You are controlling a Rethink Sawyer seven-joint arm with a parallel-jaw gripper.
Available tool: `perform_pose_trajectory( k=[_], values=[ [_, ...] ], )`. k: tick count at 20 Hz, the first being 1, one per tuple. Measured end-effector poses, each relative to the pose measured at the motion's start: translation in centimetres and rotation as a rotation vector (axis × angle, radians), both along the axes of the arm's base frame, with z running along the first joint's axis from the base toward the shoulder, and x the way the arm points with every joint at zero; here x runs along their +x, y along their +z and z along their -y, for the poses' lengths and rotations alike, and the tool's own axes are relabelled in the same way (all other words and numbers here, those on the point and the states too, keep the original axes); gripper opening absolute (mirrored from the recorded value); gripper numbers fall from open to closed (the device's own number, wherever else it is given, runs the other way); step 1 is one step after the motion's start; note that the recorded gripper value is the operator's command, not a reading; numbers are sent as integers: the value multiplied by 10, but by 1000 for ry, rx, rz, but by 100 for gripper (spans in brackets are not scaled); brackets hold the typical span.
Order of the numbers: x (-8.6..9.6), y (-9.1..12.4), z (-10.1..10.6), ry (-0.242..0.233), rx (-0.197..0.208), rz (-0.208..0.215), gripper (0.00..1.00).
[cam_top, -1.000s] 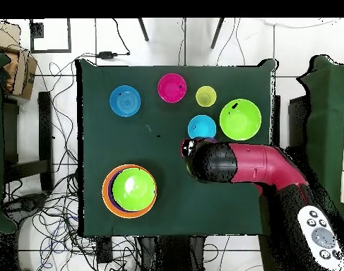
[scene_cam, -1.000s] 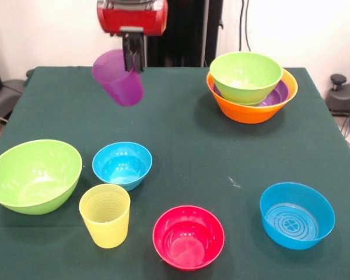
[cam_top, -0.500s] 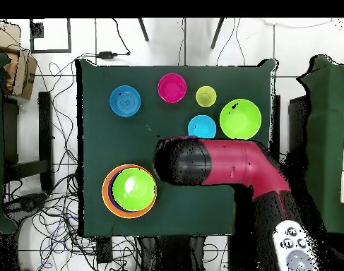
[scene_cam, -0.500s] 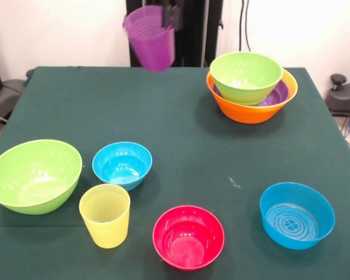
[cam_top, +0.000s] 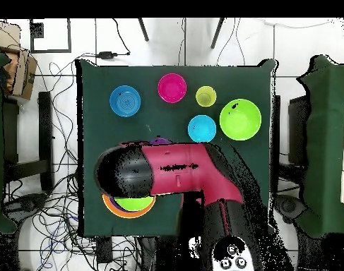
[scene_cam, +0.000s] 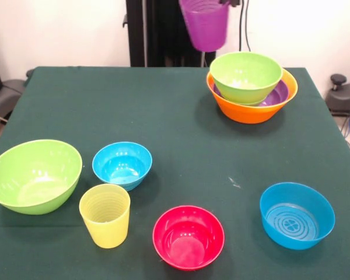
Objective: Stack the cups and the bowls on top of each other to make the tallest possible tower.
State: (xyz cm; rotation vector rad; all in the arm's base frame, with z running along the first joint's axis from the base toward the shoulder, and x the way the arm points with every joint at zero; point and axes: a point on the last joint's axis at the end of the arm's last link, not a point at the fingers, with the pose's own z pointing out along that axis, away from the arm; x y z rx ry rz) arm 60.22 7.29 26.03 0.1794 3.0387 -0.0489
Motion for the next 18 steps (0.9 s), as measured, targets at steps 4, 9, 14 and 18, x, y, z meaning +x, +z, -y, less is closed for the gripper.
perform_pose_trajectory(
  k=[4,9,14,18],
  values=[
    [-8,-2,-20,-51,3,-7,0],
    [-14,-8,-28,-96,3,-10,0],
    [-20,-25,-31,-139,7,15,0],
    [-26,-48,-27,-156,11,42,0]
  ],
)
